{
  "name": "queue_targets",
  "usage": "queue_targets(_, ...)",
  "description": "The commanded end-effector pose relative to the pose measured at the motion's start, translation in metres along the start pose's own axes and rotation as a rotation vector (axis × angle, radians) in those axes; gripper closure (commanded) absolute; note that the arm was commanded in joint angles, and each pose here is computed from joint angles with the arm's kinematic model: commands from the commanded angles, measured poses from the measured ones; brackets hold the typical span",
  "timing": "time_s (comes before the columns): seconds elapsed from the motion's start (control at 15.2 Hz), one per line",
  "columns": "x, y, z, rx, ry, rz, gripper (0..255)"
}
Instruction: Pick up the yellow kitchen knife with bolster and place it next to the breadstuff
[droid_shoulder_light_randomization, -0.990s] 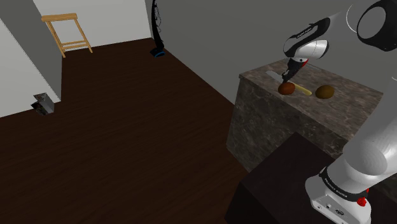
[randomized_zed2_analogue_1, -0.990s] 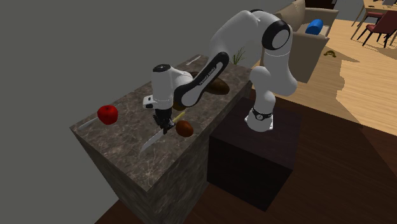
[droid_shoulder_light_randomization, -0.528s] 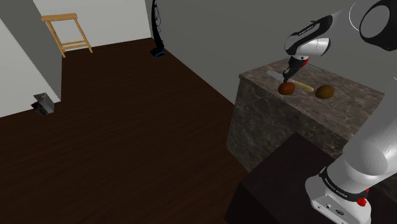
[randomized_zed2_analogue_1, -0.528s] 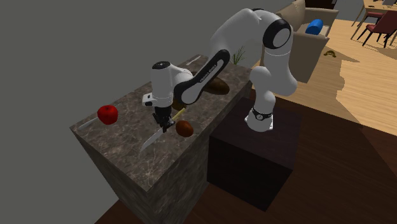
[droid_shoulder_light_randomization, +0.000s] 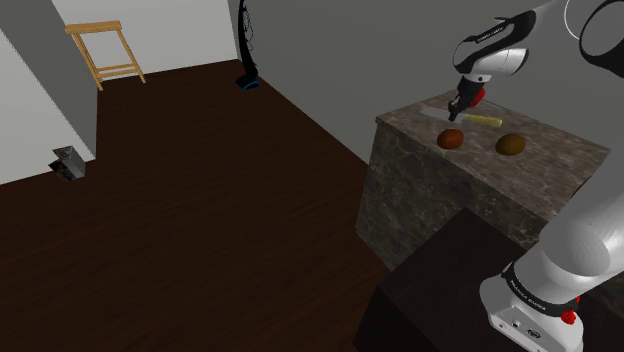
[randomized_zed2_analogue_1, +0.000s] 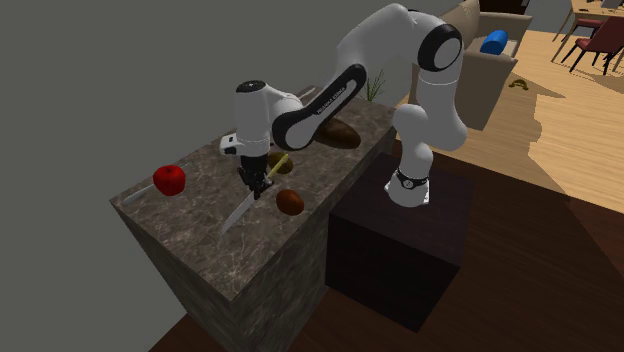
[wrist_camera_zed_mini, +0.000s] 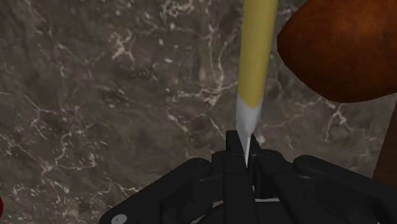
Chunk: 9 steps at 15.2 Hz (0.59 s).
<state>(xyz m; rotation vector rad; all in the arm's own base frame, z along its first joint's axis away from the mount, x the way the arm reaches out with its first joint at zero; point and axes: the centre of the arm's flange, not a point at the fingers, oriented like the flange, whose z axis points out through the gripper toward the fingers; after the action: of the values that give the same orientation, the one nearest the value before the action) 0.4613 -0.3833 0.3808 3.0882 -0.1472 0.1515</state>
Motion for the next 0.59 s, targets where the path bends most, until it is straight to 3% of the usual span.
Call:
queue_targets(0.0, 0.0, 0.0, -0.01, 0.0, 0.0, 0.0, 255)
queue_targets(0.53, 0.004, 0.002, -0.052, 0.0, 0.0, 0.0, 255)
